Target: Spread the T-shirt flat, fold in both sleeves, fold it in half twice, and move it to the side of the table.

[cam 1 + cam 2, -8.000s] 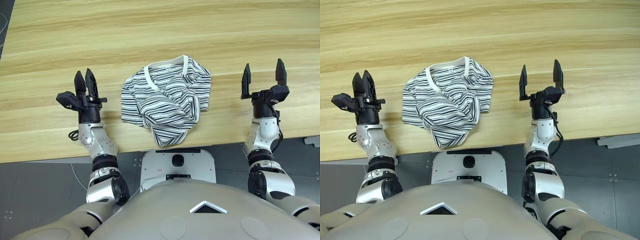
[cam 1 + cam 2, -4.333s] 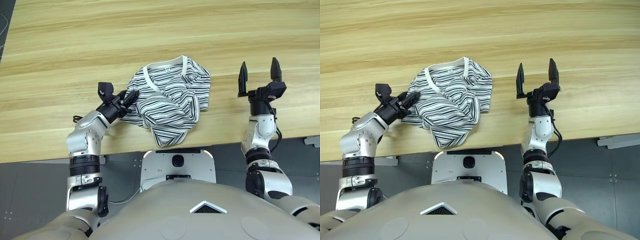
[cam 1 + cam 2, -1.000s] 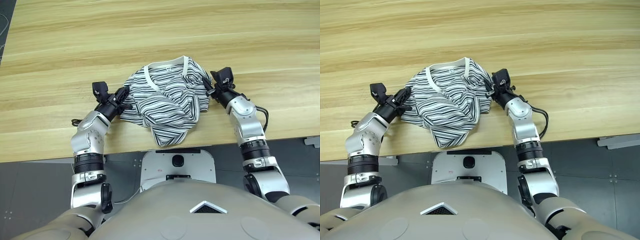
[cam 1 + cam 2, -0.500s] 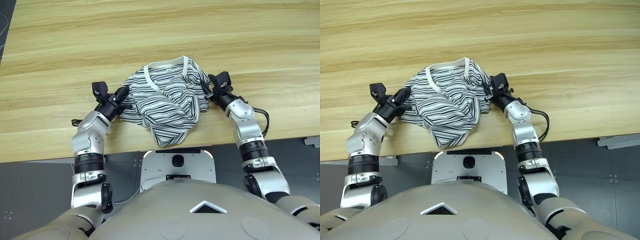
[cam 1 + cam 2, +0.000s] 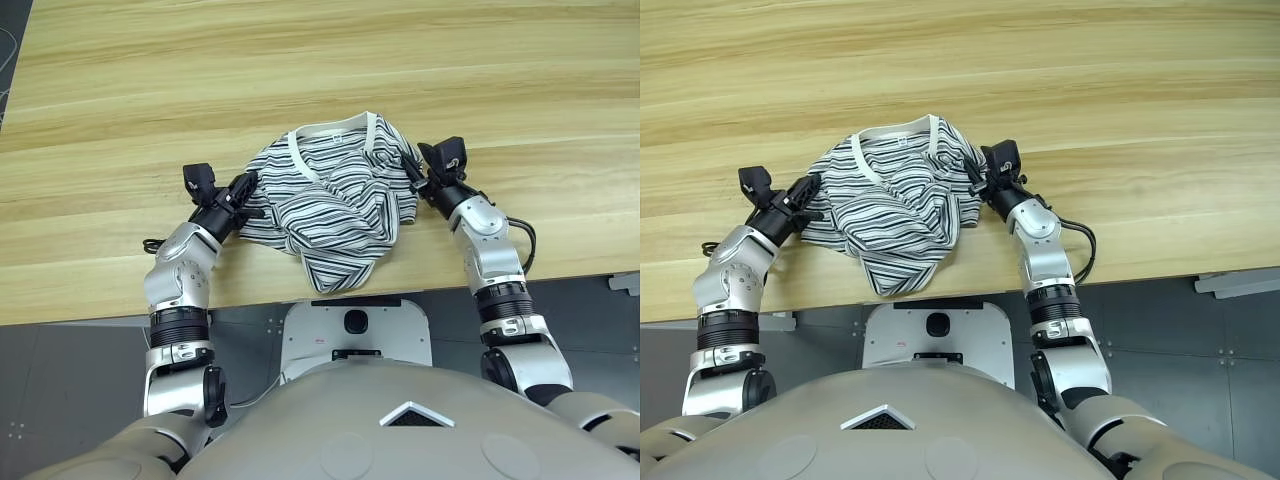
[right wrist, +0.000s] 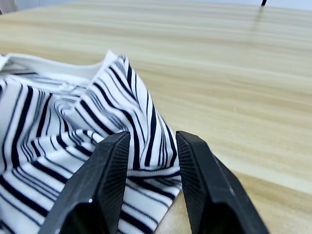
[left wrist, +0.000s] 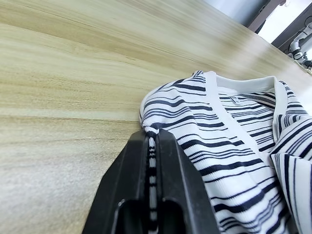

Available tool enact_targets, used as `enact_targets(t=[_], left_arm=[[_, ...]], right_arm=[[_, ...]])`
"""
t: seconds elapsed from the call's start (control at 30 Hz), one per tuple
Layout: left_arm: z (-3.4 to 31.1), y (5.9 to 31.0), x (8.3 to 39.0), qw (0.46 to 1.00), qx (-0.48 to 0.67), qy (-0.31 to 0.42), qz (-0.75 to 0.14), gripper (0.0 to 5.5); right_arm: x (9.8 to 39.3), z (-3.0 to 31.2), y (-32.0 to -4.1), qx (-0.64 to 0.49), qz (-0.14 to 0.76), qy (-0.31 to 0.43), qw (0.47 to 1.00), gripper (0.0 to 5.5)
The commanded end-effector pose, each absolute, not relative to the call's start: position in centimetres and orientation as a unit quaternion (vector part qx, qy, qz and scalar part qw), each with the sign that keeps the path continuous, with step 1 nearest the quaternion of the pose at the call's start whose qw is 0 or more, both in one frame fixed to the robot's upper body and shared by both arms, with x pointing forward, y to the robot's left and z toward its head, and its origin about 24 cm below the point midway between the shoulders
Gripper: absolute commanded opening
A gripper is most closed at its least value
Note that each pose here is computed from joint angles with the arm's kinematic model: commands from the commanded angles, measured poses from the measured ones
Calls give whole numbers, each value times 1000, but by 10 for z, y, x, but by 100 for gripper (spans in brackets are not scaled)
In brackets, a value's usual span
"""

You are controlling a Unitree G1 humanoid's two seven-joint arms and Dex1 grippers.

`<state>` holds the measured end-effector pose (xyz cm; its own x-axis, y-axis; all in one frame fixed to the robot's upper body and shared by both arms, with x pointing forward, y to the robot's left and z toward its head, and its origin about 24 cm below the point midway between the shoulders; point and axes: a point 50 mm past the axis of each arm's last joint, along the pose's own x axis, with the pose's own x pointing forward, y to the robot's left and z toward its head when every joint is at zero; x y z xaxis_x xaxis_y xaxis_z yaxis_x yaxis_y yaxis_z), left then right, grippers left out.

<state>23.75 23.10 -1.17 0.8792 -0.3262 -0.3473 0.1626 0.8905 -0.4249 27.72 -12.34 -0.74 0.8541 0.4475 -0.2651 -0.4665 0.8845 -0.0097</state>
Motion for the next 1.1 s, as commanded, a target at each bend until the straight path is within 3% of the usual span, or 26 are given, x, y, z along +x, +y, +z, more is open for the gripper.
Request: enact_targets(t=[0.03,0.23,0.53,0.73,0.83,0.97,1.1], left_arm=[[-30,232,225,940,-201,253,-105,10],[-30,232,225,941,-201,252,-106,10],[-30,232,226,941,-201,252,-104,10],[-25,233,228,949,-181,231,-119,10],[6,244,240,966,-160,152,-136,10],[76,269,249,982,-102,18,-159,10],[130,260,242,975,-22,-66,-211,10]], right_arm=[[275,-11,-125,-54,245,140,958,172],[275,-14,-126,-54,234,149,959,172],[275,-14,-126,-45,236,145,960,13],[278,-5,-128,-68,239,100,964,13],[283,18,-143,-111,237,9,965,13],[284,60,-183,-194,231,-102,948,13],[266,98,-184,-280,311,-205,885,13]])
